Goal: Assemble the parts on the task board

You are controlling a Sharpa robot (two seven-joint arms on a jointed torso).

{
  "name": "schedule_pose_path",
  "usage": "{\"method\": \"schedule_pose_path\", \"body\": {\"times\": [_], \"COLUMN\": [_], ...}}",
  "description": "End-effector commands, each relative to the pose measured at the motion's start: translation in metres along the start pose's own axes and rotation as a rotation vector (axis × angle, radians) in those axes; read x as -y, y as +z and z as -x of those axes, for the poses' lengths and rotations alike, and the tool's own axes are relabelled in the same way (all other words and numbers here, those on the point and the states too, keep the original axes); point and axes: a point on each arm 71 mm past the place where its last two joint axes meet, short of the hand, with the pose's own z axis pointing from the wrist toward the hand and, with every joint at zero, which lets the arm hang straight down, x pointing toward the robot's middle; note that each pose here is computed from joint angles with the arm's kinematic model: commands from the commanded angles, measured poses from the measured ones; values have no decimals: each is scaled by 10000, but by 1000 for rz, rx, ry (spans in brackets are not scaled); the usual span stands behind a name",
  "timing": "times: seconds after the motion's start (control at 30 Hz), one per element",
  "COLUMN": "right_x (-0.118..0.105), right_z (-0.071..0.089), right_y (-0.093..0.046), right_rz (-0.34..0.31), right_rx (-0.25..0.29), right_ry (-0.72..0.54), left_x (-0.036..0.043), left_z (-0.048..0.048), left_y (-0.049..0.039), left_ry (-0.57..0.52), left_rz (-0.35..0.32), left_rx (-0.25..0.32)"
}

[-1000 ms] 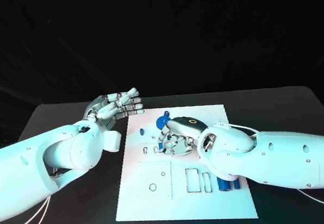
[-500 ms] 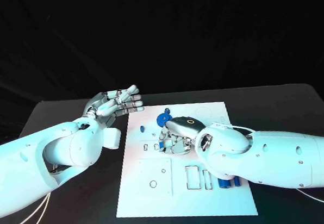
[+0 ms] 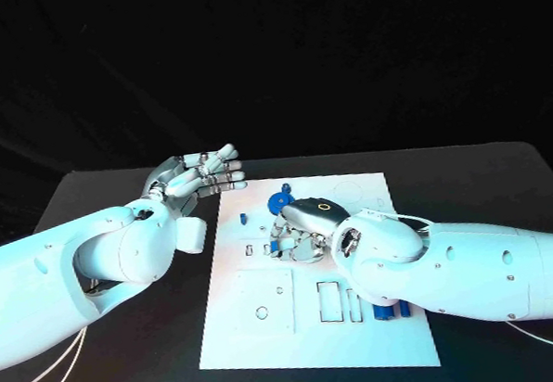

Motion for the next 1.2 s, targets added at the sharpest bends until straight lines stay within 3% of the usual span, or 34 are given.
{"method": "schedule_pose_path", "body": {"times": [0.03, 1.2], "right_x": [10, -26], "right_z": [-30, -20], "right_y": [0, 8], "right_rz": [-8, -2], "right_rx": [-21, 10], "right_ry": [-30, -32], "left_x": [7, 5], "left_z": [-30, -33], "left_y": [-1, -7], "left_ry": [-8, -9], "left_rz": [-1, 4], "left_rx": [-24, -29]}}
